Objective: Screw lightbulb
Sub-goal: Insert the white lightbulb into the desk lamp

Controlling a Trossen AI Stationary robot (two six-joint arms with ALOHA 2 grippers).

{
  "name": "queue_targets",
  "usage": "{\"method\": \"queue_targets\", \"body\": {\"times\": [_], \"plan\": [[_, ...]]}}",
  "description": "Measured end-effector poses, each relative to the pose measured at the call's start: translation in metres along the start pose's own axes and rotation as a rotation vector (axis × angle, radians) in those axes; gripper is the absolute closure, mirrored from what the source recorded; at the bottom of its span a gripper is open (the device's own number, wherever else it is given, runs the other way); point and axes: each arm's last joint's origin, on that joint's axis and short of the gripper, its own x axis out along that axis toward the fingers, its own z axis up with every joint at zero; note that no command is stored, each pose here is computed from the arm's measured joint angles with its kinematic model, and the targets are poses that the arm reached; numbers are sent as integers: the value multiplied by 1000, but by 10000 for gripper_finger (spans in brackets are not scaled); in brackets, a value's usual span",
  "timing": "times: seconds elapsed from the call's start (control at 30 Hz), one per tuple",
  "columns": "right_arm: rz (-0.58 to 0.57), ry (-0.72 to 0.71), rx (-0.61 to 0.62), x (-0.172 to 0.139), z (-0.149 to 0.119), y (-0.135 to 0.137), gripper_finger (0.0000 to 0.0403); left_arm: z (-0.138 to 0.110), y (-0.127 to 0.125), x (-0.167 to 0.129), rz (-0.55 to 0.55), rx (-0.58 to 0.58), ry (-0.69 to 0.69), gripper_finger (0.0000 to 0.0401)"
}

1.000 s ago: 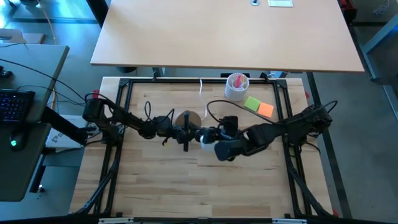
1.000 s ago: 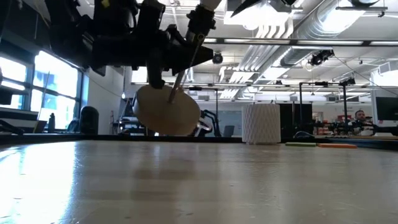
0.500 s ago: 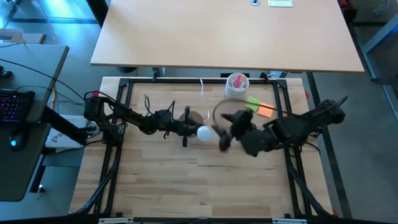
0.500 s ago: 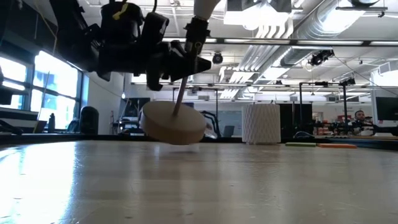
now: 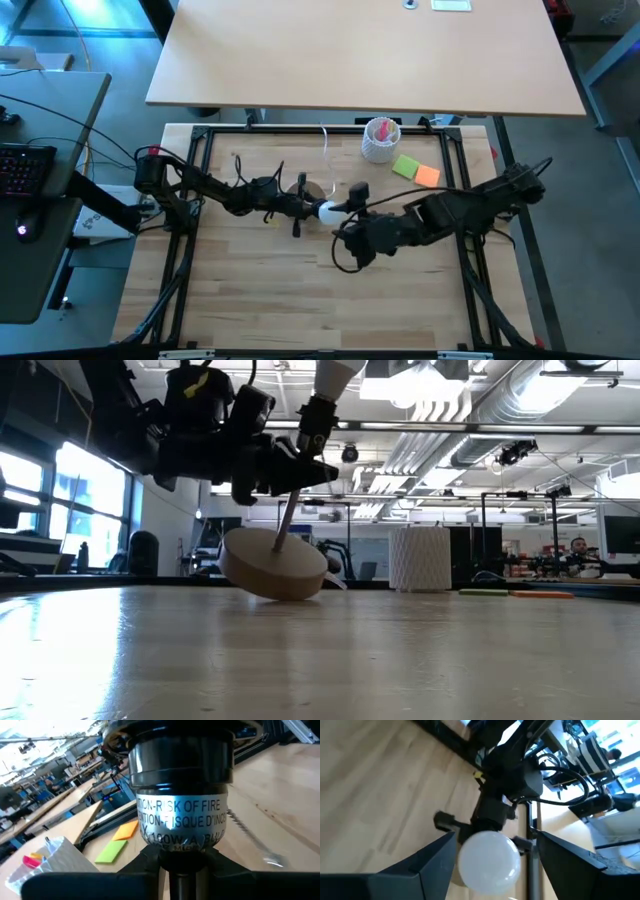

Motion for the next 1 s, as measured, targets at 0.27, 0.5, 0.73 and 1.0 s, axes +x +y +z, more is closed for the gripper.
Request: {"method": "queue_targets", "body": {"times": [0.27,0.5,0.73,1.0], "plan": [[22,97,-24,3,1,-14,130,-4,-2,0,-20,-42,43,367],[12,141,40,17,7,-23,101,-8,-4,-1,-40,-53,82,399],[116,127,-10,29,17,-20,57,-8,-4,-1,-16,-55,92,400],[87,165,-146,37,17,-11,53,-8,-3,0,-11,-53,91,401]]}}
